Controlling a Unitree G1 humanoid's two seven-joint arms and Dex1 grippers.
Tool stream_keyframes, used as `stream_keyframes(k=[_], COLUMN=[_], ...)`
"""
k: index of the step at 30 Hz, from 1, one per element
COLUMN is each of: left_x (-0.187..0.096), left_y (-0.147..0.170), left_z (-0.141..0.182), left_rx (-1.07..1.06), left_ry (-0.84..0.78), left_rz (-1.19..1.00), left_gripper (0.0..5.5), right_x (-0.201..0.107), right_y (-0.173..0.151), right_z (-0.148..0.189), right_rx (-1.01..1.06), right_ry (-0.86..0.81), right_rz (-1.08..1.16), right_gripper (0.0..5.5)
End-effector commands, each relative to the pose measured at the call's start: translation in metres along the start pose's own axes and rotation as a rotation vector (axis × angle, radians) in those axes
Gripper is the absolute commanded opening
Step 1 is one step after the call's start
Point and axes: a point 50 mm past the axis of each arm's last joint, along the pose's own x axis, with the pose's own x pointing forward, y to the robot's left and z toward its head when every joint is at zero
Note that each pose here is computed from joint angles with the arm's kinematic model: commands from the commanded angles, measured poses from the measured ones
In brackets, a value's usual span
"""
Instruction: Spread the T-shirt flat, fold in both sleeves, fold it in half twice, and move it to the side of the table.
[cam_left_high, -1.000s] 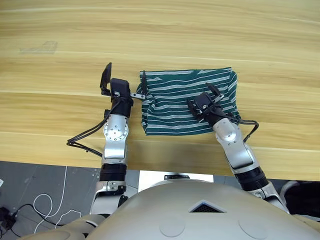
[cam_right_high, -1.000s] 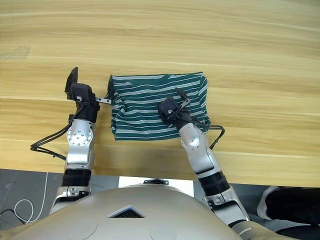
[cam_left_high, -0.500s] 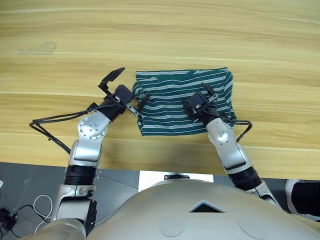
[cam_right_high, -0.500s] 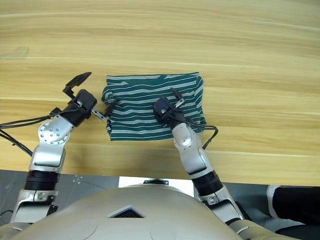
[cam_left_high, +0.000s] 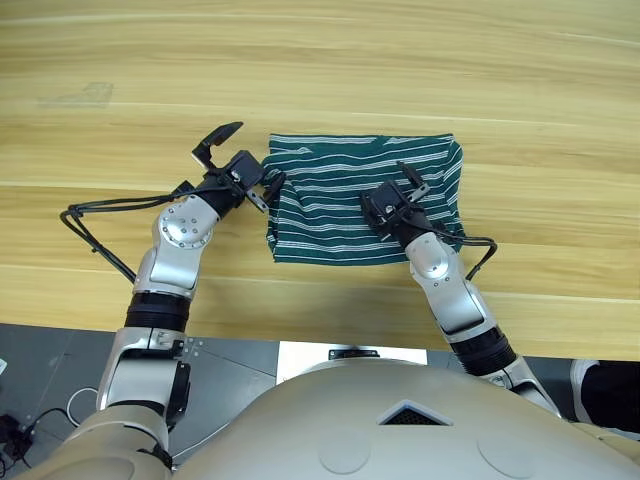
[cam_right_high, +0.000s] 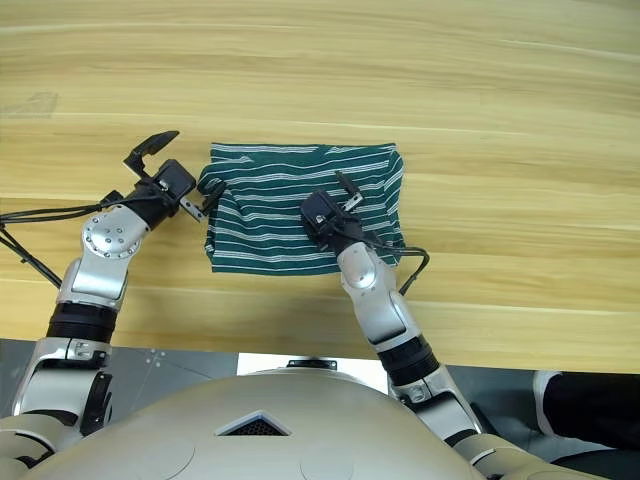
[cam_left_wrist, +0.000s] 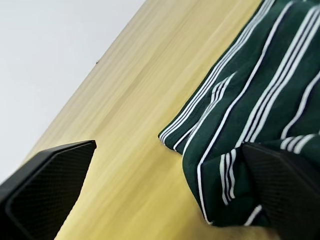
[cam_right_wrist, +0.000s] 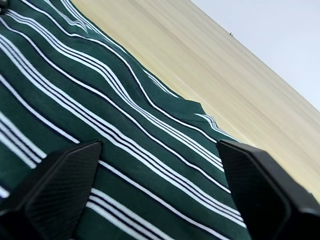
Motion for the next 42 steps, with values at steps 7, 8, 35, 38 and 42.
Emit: stream_keyframes(k=[7, 8, 35, 38, 42], left_x=[0.019, 0.018, 0.049, 0.063, 0.064], left_y=[0.05, 0.052, 0.043, 0.047, 0.054], left_z=[-0.006, -0.006, 0.036, 0.04, 0.034], left_rx=[0.165, 0.177, 0.014, -0.064, -0.124], left_ry=[0.073, 0.073, -0.176, -0.188, -0.181], left_rz=[0.108, 0.118, 0.122, 0.178, 0.231], left_gripper=[5.36, 5.36, 5.36, 5.36, 5.36], right_x=[-0.002, -0.002, -0.113, -0.156, -0.178], right_y=[0.017, 0.018, -0.003, -0.013, -0.035], right_z=[-0.019, -0.019, -0.037, -0.102, -0.117], right_rx=[0.004, 0.005, -0.046, -0.116, 0.014], right_ry=[0.095, 0.096, -0.209, 0.017, 0.065], right_rz=[0.051, 0.051, 0.4, 0.659, 0.722], right_gripper=[4.25, 4.25, 4.25, 4.25, 4.25])
